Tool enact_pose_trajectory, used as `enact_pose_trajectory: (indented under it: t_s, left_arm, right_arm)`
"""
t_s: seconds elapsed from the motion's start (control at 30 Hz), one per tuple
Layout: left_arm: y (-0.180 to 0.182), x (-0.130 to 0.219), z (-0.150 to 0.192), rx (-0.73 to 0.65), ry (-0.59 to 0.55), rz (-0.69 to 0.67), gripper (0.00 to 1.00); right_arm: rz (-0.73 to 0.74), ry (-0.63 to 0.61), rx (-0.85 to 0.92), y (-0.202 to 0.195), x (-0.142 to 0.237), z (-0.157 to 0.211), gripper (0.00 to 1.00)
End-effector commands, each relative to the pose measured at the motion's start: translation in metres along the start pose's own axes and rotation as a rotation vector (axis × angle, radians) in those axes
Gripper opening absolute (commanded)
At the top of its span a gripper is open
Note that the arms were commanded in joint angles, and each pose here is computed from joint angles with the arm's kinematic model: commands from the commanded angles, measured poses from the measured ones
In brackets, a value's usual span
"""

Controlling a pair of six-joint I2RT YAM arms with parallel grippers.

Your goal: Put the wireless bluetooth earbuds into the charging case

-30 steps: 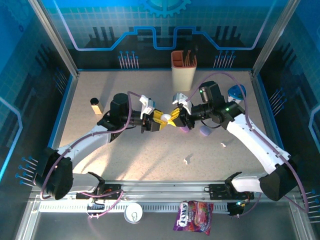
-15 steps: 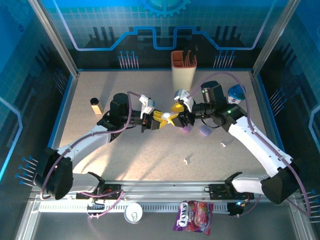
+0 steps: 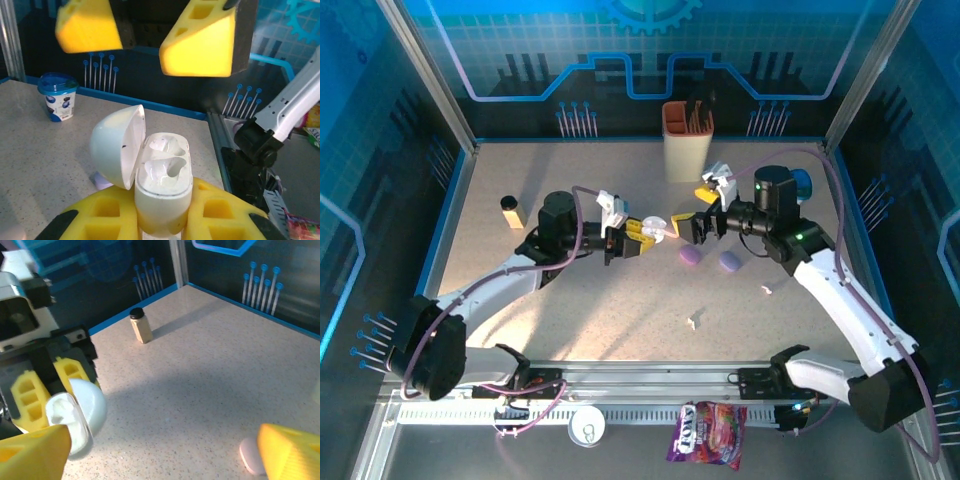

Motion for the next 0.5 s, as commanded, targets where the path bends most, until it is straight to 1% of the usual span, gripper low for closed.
enact_pose_trajectory:
  t_s: [0.0,0.07,0.17,0.23,0.3,0.4,0.47]
  left_arm:
    - [-0.002,0.006,-0.019,-0.093,-0.062,-0.066,0.0]
    - [-0.001,0.008,-0.02,-0.095,-0.074,-0.095,0.0]
    - [0.003,0.012,-0.024,-0.068,-0.098,-0.175,0.0]
    - [0.001,0.015,-0.027,-0.083,-0.12,-0.197,0.0]
    - [-0.001,0.018,-0.027,-0.084,-0.116,-0.203,0.0]
    - [-0.007,0.019,-0.023,-0.11,-0.077,-0.178,0.0]
    - [-0.011,0.02,-0.018,-0.144,-0.046,-0.166,0.0]
  right_arm:
    - [0.068,0.002,-0.111,-0.014,0.007,0.012,1.0]
    - [0.103,0.034,-0.206,-0.023,0.009,0.025,1.0]
    - [0.158,0.083,-0.393,-0.043,0.01,0.046,1.0]
    - [0.163,0.131,-0.451,-0.049,0.008,0.064,1.0]
    - [0.185,0.168,-0.487,-0.054,0.005,0.08,1.0]
    - [0.318,0.247,-0.606,-0.068,0.005,0.115,1.0]
    - [0.453,0.335,-0.645,-0.077,0.009,0.141,0.95]
Point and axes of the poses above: each hand's point on the last joint's axis, 136 mm out from that joint toward the fingers, its own x axis back along the fingers, its own y axis along the line the jaws close on, z = x × y, the point moved 5 cm from there along x, back along the fingers, and after that the axes turned 12 degrees about -x, right-handed, at the moved point
